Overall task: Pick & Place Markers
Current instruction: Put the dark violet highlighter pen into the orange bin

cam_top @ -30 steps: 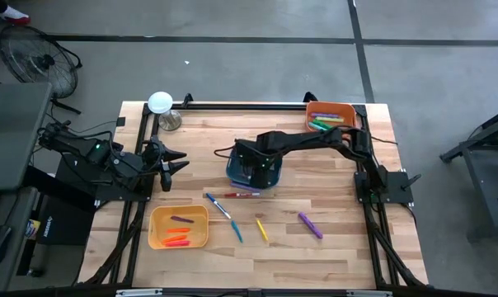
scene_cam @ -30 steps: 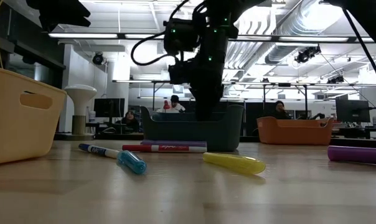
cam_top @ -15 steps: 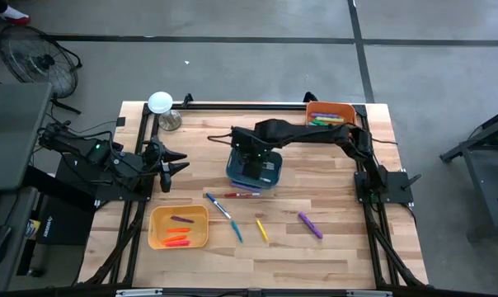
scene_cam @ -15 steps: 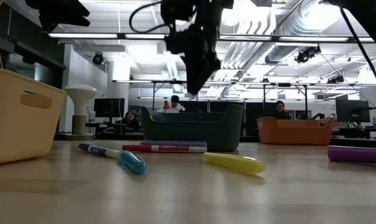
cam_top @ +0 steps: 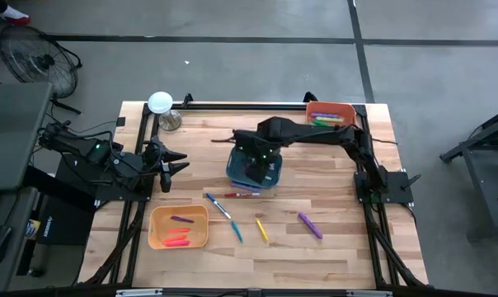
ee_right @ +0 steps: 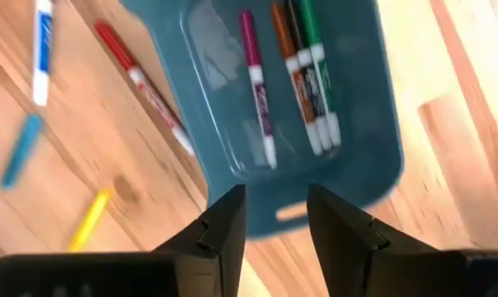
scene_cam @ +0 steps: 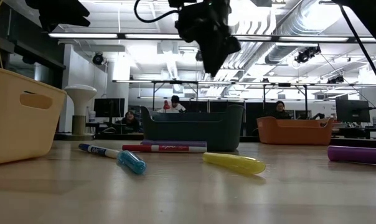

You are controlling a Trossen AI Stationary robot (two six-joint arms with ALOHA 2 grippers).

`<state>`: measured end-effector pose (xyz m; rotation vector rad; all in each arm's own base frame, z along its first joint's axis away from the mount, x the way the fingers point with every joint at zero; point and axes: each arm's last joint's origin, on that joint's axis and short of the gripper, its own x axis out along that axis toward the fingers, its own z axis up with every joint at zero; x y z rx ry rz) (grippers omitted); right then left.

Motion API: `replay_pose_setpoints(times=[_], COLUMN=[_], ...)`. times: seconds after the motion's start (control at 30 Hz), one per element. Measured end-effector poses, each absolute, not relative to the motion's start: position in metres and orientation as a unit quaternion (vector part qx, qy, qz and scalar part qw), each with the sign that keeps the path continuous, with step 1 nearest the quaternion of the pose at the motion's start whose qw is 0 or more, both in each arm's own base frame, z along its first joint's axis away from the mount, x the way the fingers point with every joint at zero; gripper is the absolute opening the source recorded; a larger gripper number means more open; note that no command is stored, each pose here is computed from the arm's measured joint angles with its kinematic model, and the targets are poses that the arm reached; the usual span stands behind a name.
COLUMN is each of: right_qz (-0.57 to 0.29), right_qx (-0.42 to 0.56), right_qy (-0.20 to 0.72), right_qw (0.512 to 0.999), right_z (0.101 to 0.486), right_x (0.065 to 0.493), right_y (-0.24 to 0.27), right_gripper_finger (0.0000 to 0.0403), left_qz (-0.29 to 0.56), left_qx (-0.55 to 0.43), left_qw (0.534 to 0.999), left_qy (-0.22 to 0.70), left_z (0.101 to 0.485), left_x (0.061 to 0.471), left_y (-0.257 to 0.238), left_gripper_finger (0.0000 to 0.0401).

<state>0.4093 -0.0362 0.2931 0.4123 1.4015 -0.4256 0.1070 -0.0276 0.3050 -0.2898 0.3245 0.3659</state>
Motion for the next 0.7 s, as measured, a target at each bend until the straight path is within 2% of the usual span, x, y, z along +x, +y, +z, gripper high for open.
replay_pose_setpoints(times=[0.17,0.47,0.7], right_qz=[-0.215,-0.232,-0.263], right_qx=[0.141,0.128,0.185], right_qy=[0.650,0.672,0.675], right_qw=[0.715,0.692,0.664], right_z=[0.293,0.280,0.267], right_x=[0.405,0.395,0.350], right_y=[-0.014,0.023,0.057], right_gripper_finger=[0.0119,0.0119,0.0119], left_qz=[0.174,0.168,0.160], left_qx=[-0.144,-0.143,-0.142], left_qw=[0.960,0.961,0.962], left_qy=[0.163,0.167,0.172], left_z=[0.305,0.305,0.304], left_x=[0.107,0.107,0.107], left_y=[-0.028,-0.028,-0.029], left_gripper_finger=[0.0137,0.0137,0.0137])
